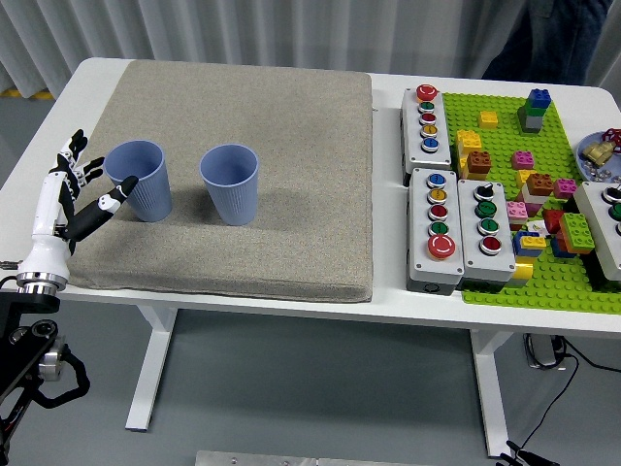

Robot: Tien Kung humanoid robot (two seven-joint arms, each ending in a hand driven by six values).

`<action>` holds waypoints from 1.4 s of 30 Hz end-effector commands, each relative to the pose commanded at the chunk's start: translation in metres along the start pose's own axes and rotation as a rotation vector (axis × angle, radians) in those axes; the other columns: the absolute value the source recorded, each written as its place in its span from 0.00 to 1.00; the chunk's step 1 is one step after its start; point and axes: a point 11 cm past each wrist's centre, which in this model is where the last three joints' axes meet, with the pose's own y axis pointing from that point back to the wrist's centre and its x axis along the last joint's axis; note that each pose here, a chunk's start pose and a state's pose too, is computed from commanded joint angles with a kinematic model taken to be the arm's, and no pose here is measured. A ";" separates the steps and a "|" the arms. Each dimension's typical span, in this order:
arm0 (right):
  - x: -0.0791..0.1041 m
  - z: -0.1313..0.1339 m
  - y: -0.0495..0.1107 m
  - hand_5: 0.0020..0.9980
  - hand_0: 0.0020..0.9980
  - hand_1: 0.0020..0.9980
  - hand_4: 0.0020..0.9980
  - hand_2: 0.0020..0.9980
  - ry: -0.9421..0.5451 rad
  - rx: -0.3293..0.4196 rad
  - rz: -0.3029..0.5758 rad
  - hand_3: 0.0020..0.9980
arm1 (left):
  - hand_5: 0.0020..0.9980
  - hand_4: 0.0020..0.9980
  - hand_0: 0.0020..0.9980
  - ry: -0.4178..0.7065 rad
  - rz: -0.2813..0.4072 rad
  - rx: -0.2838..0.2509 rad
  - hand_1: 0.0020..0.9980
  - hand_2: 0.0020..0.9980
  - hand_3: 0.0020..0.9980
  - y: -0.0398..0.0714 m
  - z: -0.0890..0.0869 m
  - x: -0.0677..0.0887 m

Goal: Pick cup pour cup place

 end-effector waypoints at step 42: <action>-0.007 -0.006 0.000 0.17 0.77 0.70 0.23 0.74 0.004 0.006 -0.004 0.63 | 1.00 0.82 0.72 0.699 0.198 -0.391 0.73 0.87 0.85 -0.107 0.147 0.053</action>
